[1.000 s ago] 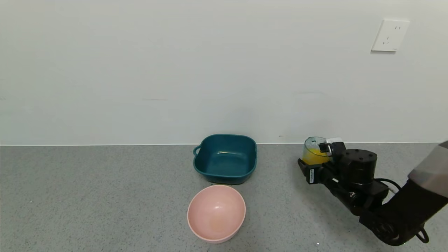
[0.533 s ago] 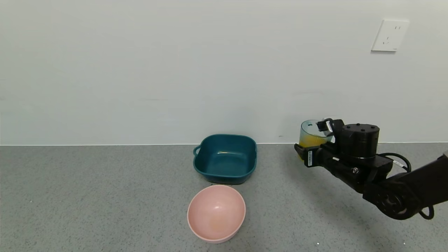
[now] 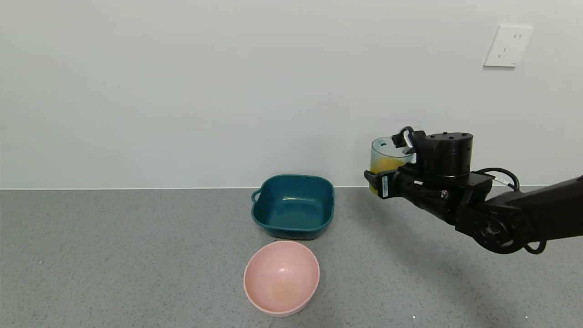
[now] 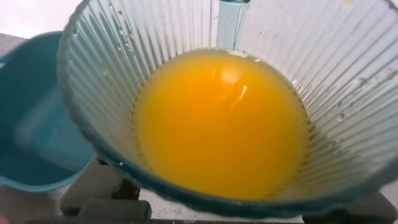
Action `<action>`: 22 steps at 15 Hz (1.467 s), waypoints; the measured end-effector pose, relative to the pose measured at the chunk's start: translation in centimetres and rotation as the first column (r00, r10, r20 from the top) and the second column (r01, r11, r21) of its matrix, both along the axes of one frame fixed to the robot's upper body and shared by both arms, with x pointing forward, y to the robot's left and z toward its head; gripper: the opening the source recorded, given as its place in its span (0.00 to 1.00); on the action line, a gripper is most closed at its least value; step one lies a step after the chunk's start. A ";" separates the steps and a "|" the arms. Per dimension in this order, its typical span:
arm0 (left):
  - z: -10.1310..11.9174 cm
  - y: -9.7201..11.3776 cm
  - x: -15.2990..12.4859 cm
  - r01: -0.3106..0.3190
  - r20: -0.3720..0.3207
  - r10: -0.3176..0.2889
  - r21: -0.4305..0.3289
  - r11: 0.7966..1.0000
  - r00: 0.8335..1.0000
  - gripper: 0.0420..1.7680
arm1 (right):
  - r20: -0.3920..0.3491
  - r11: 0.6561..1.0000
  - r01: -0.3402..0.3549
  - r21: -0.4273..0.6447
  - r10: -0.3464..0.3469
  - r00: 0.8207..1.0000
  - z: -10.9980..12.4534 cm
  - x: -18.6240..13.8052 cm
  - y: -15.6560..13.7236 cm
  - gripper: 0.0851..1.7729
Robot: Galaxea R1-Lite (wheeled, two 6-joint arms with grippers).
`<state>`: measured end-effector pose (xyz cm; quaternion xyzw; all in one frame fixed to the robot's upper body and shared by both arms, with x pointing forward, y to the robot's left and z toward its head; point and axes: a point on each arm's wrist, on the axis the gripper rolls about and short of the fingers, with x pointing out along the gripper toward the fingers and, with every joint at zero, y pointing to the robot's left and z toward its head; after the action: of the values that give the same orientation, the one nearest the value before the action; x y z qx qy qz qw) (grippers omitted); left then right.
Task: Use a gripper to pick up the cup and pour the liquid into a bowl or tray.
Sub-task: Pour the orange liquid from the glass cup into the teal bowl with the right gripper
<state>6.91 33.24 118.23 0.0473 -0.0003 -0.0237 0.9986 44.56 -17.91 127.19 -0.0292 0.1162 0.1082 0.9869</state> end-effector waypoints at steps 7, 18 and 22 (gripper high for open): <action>0.0 0.0 0.0 0.000 0.000 0.000 0.000 1.000 1.000 0.97 | 0.010 0.999 -0.050 0.003 0.050 0.999 3.2 0.6 2.9 0.75; 0.0 0.0 0.0 0.000 0.000 0.000 0.000 1.000 1.000 0.97 | 0.018 0.993 -0.093 -0.067 0.094 0.995 3.8 2.7 4.9 0.75; 0.0 0.0 0.0 0.000 0.000 0.000 0.000 1.000 1.000 0.97 | 0.009 0.981 -0.133 -0.143 0.135 0.991 3.0 3.4 6.5 0.75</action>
<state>6.91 33.24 118.23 0.0473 -0.0003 -0.0237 0.9986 47.91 -11.39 130.16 -0.1083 0.1122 0.1655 0.9738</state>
